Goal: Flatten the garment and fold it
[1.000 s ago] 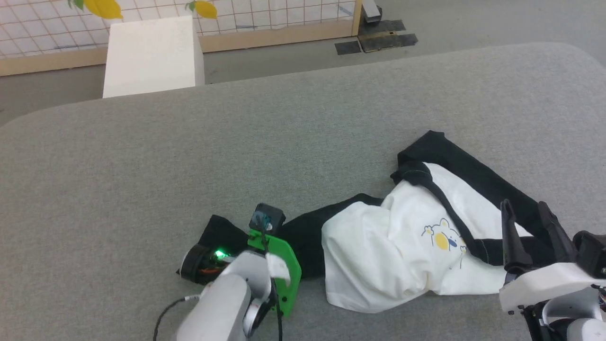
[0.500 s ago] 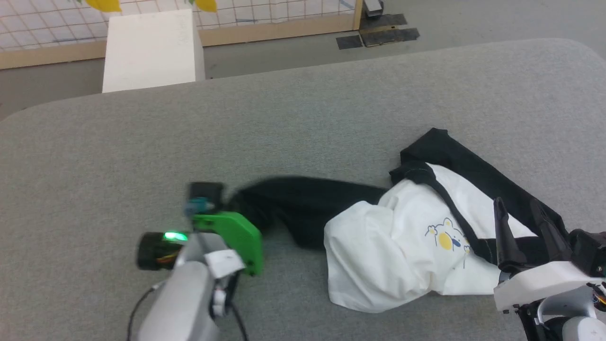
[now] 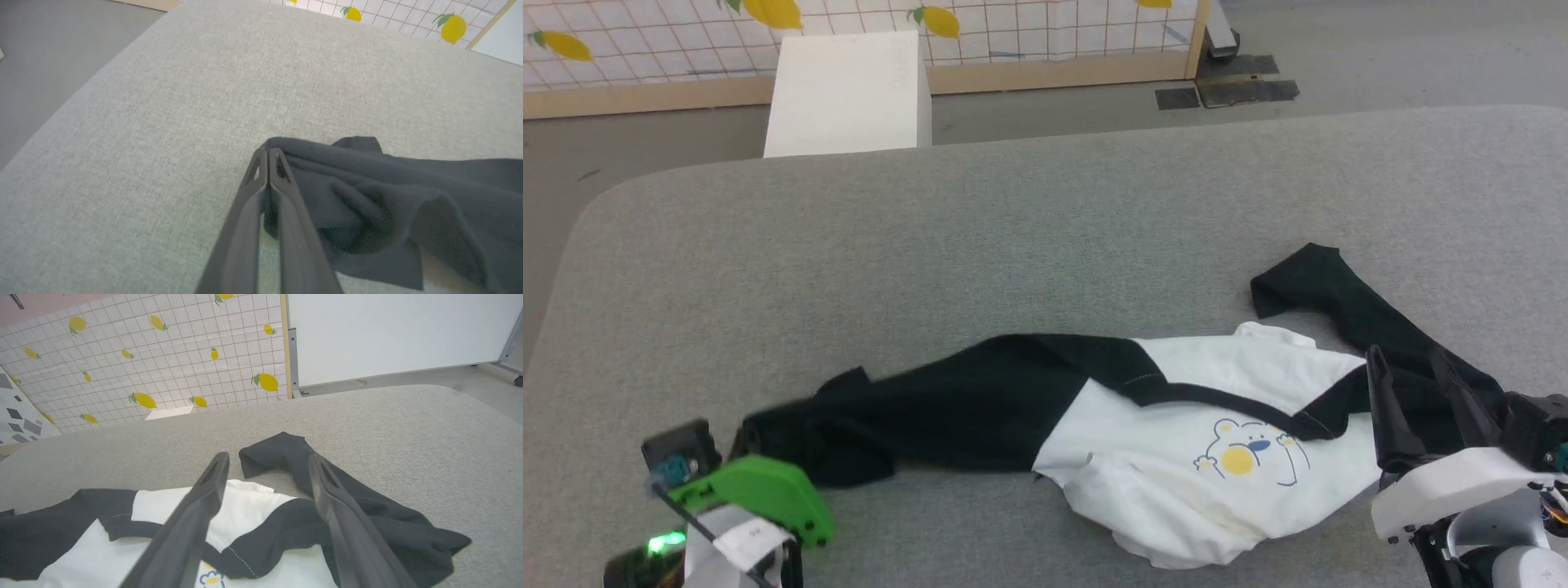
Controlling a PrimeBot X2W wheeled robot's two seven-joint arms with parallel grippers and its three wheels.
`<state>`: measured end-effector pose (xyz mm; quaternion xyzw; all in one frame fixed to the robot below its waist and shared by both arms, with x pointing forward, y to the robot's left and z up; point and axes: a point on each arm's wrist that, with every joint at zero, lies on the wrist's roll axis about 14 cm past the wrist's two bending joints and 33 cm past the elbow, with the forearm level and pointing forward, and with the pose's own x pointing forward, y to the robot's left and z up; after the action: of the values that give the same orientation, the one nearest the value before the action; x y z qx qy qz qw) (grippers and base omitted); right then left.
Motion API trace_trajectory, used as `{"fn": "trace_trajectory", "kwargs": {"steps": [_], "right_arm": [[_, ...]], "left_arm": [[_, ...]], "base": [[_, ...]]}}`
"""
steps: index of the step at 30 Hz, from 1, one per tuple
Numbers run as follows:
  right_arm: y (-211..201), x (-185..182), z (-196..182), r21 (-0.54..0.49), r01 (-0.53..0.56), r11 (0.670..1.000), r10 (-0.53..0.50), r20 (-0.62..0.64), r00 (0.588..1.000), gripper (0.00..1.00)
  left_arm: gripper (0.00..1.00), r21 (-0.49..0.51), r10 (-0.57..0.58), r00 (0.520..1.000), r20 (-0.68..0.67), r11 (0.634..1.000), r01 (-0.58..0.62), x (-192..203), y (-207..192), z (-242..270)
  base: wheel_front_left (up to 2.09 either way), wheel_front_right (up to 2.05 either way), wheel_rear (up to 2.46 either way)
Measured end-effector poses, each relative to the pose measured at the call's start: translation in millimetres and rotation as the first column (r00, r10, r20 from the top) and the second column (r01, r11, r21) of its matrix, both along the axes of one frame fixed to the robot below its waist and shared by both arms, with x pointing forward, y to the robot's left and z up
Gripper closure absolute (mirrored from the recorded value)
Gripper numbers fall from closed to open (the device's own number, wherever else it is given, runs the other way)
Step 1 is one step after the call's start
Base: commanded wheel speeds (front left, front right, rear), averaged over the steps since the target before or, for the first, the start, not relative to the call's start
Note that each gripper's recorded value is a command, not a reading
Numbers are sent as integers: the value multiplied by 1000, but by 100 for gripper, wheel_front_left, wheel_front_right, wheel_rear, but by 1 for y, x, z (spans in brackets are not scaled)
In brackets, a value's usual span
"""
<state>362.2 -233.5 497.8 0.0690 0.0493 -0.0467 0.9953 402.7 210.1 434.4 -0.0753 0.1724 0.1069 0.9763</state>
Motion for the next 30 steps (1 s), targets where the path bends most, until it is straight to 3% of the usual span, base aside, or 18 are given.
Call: {"fn": "trace_trajectory", "kwargs": {"steps": [1, 2, 4, 7, 9, 12, 21, 29, 30], "right_arm": [[1, 0, 0, -1, -5, 1000, 5, -3, 1000, 0], [3, 1, 0, -2, -9, 1000, 9, -4, 1000, 0], [4, 0, 1, -2, -13, 1000, 13, -8, 1000, 0], [4, -2, -3, -1, -15, 1000, 15, -32, 999, 0], [2, -7, -12, 4, -10, 1000, 11, -78, 997, 0], [-2, -14, -28, 15, -1, 1000, 4, -166, 986, 0], [20, -27, -90, 131, -40, 991, 98, -476, 874, 0], [28, -3, -101, 178, -55, 983, 145, -544, 827, 0], [28, -2, -103, 179, -56, 982, 147, -549, 823, 5]], "left_arm": [[37, -10, 2, 1000, -18, 1000, -2, -6, 1, -5], [0, -26, 3, 1000, -22, 1000, -4, -10, 1, -6], [0, -53, -3, 1000, -9, 999, 3, -12, -3, -4], [0, -59, -10, 991, 136, 998, 18, -6, -10, 22], [0, -59, -43, 958, 282, 996, 62, -1, -24, 49], [0, -53, -86, 919, 384, 992, 115, -1, -41, 66], [0, 5, -194, 844, 500, 975, 221, 14, -73, 98], [0, -2, -205, 852, 482, 972, 235, 21, -78, 87], [0, -3, -205, 852, 482, 972, 235, 22, -77, 87]], "base": [[0, 0, 0], [0, 0, 0], [0, 0, 0], [0, 0, 0], [0, 0, 0], [0, 0, 0], [0, 0, 0], [0, 0, 0], [0, 0, 0]]}}
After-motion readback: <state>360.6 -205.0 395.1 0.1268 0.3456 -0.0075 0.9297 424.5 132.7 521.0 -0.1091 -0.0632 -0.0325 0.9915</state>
